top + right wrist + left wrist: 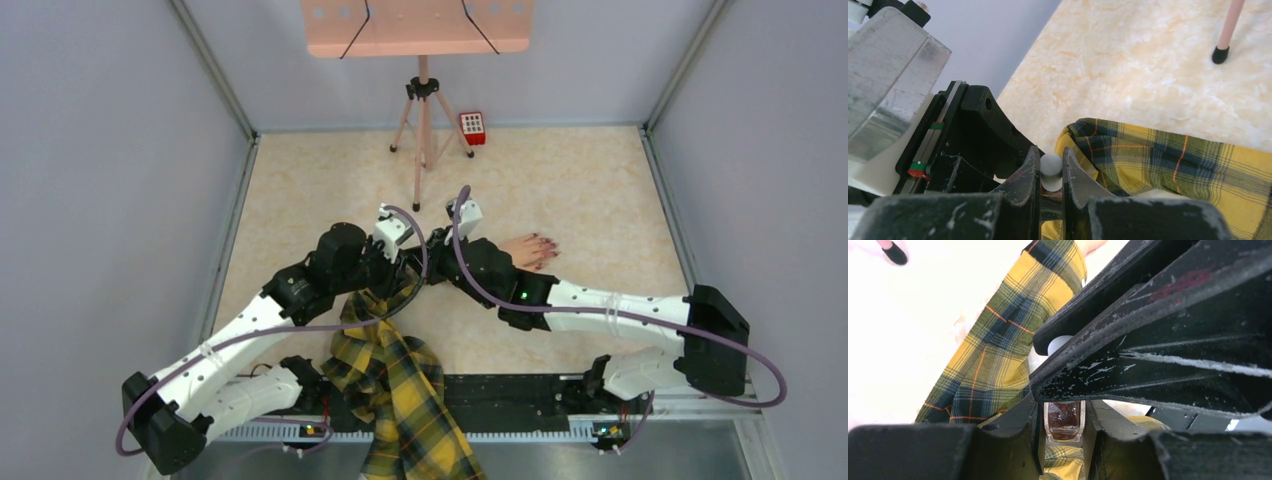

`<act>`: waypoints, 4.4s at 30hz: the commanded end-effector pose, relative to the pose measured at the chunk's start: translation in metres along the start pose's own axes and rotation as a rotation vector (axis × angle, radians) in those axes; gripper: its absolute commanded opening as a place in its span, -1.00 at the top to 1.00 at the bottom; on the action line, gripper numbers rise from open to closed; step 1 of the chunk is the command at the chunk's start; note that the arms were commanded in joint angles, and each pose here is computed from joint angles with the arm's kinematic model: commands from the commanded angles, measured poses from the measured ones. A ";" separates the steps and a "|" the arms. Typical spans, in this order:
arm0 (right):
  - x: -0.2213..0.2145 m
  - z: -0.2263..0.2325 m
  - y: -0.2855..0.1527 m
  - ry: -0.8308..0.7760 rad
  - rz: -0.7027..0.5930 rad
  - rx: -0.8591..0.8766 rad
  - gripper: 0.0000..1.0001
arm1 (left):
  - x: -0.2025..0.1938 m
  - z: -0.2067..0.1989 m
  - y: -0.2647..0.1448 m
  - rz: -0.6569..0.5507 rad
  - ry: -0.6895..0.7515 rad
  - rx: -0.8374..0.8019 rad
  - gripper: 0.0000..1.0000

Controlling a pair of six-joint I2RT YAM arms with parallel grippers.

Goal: Paint the nails
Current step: Screw the nail polish bottle.

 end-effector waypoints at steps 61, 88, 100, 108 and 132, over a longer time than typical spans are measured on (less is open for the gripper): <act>0.077 0.038 -0.104 -0.309 -0.345 0.897 -0.50 | 0.021 -0.099 -0.076 -0.038 0.209 -0.920 1.00; 0.063 0.047 -0.081 -0.218 -0.269 1.012 0.23 | 0.021 -0.098 -0.074 -0.040 0.207 -0.906 1.00; 0.043 0.040 -0.073 -0.207 -0.196 0.989 1.00 | 0.033 -0.082 -0.067 -0.148 0.200 -0.674 1.00; 0.030 0.032 -0.065 -0.235 -0.144 0.909 1.00 | 0.039 -0.075 -0.066 -0.203 0.183 -0.583 1.00; -0.037 0.037 0.015 -0.178 0.206 0.436 1.00 | 0.064 0.010 -0.065 -0.454 -0.028 0.154 1.00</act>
Point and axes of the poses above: each gripper's point midway between its finger pads, its own y axis out along the fingers, its own z axis along the line the jaws close on, x = y × z, the point moved 6 cm from there along -y, back along the fingers, and after that the axes turned 12 degrees about -y, right-handed, at the moved point
